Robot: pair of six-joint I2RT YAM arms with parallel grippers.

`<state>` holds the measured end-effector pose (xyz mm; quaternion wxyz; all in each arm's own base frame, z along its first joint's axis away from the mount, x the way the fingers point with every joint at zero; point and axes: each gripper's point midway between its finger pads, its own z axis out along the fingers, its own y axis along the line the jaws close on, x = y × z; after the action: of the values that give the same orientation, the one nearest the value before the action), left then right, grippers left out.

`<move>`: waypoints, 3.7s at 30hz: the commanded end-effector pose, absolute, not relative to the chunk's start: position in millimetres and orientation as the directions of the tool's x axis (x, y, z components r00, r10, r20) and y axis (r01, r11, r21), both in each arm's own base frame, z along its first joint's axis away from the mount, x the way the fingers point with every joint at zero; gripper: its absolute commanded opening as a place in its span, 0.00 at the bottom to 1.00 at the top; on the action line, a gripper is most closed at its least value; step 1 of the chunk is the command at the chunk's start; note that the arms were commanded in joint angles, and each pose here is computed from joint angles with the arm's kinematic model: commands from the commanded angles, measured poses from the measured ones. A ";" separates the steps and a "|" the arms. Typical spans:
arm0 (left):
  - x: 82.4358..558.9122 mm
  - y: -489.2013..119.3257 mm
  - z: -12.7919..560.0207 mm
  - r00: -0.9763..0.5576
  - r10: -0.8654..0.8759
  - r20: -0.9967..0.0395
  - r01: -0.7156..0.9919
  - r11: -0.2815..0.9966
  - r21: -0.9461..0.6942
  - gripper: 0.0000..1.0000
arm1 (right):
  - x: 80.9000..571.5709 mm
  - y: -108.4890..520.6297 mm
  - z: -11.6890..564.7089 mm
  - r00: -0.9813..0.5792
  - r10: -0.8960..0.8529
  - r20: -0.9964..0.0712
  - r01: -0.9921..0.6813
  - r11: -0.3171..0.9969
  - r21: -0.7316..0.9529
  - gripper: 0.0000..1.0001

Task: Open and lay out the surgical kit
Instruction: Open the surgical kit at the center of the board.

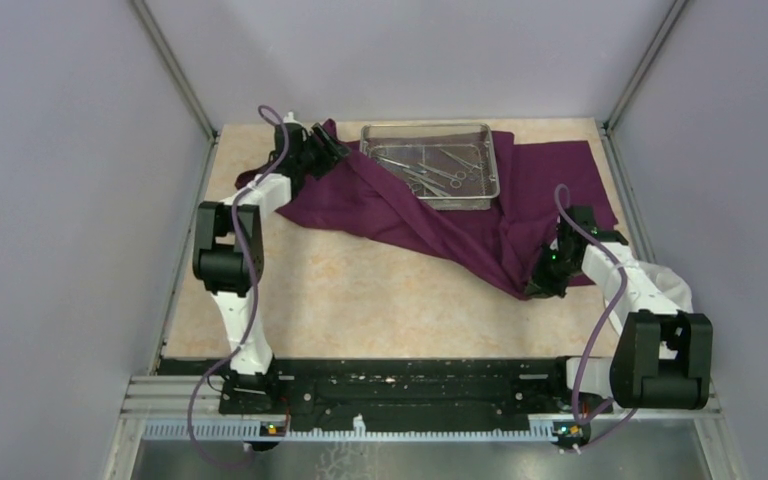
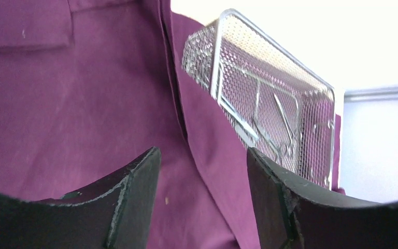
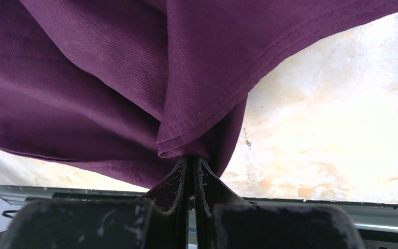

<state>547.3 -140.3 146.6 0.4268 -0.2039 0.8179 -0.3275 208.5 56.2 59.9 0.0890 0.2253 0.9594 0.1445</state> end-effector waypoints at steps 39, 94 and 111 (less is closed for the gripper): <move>493.9 -36.9 208.4 -0.462 -0.466 -0.754 -0.294 0.883 -0.365 0.00 | 190.9 28.4 101.9 -0.893 0.423 -0.151 0.400 0.902 0.163 0.00; 370.0 -48.1 191.5 -0.438 -0.328 -0.837 -0.102 0.943 -0.316 0.84 | 236.9 99.1 166.9 -0.918 0.281 -0.279 0.093 0.837 0.539 0.53; 523.9 -44.6 84.6 -0.593 -0.031 -0.804 -0.182 0.979 0.097 0.68 | 214.8 116.5 146.2 -0.958 0.188 -0.216 0.047 0.848 0.527 0.52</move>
<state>497.1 -58.0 67.2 0.4114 -0.0547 0.9089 0.0406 214.6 113.3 148.4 0.1225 0.0752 0.9539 0.2633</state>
